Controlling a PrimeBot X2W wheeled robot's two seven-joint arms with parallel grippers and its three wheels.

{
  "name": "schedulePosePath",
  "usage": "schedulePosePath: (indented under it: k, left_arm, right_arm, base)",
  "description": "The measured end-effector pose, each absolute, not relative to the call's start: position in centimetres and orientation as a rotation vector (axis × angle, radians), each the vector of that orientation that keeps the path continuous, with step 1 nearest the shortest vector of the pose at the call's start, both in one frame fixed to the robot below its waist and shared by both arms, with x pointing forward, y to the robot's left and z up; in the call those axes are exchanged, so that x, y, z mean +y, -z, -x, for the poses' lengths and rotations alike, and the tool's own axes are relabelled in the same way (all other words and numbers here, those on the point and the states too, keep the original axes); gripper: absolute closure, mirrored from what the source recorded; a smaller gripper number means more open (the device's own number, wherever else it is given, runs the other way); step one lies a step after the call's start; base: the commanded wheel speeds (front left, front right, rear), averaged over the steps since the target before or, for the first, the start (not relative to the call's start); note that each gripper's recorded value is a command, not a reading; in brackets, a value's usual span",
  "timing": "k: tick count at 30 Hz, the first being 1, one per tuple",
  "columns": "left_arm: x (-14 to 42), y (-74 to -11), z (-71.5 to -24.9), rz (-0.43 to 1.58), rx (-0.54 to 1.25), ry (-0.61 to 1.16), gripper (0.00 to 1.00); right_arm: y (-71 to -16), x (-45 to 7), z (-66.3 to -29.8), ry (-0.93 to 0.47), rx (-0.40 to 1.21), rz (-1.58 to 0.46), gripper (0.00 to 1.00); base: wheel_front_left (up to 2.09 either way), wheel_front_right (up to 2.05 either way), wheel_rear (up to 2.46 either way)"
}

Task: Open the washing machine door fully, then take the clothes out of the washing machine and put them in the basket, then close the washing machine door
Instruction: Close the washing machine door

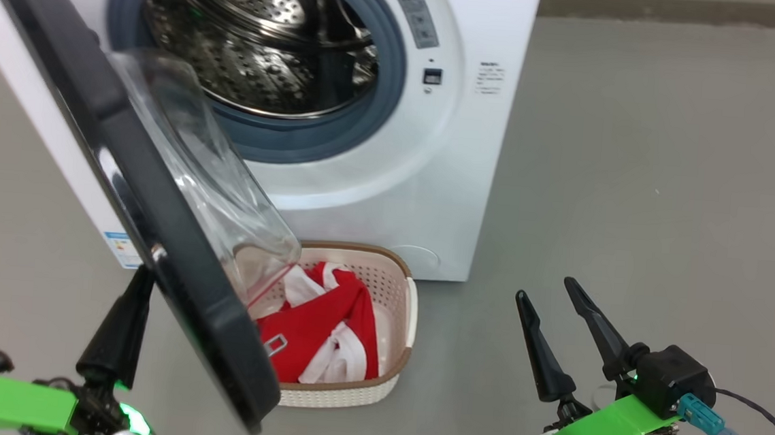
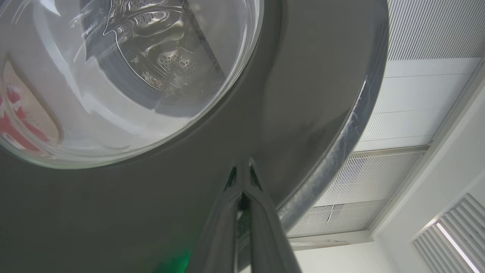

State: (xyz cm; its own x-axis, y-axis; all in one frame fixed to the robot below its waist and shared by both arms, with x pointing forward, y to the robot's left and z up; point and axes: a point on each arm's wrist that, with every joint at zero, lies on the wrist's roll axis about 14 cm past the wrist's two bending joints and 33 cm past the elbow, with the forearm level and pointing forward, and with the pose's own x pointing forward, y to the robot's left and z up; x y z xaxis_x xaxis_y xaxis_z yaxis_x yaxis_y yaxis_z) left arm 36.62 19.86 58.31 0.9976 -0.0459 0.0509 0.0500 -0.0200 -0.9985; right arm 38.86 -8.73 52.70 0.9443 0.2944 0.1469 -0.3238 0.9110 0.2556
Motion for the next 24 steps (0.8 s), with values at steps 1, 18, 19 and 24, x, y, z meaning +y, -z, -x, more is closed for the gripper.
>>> schedulePosePath:
  k: [1,18,19,24]
  left_arm:
    - [19.5,-58.4,-37.0,1.593,0.002,0.085,1.00]
    - [13.4,-59.4,-43.7,1.630,0.078,0.269,1.00]
    - [13.2,-59.4,-44.2,1.630,0.080,0.278,1.00]
    - [11.5,-59.6,-46.3,1.608,0.096,0.320,1.00]
  right_arm:
    - [-52.6,-9.0,-38.9,-0.312,-0.105,-0.281,0.00]
    - [-52.9,-13.4,-39.5,-0.187,-0.130,-0.267,0.00]
    - [-52.9,-13.7,-39.5,-0.181,-0.131,-0.266,0.00]
    - [-52.3,-14.9,-39.3,-0.144,-0.118,-0.261,0.00]
  base:
    - [0.00,0.00,0.00]
    - [0.00,0.00,0.00]
    - [0.00,0.00,0.00]
    - [0.00,0.00,0.00]
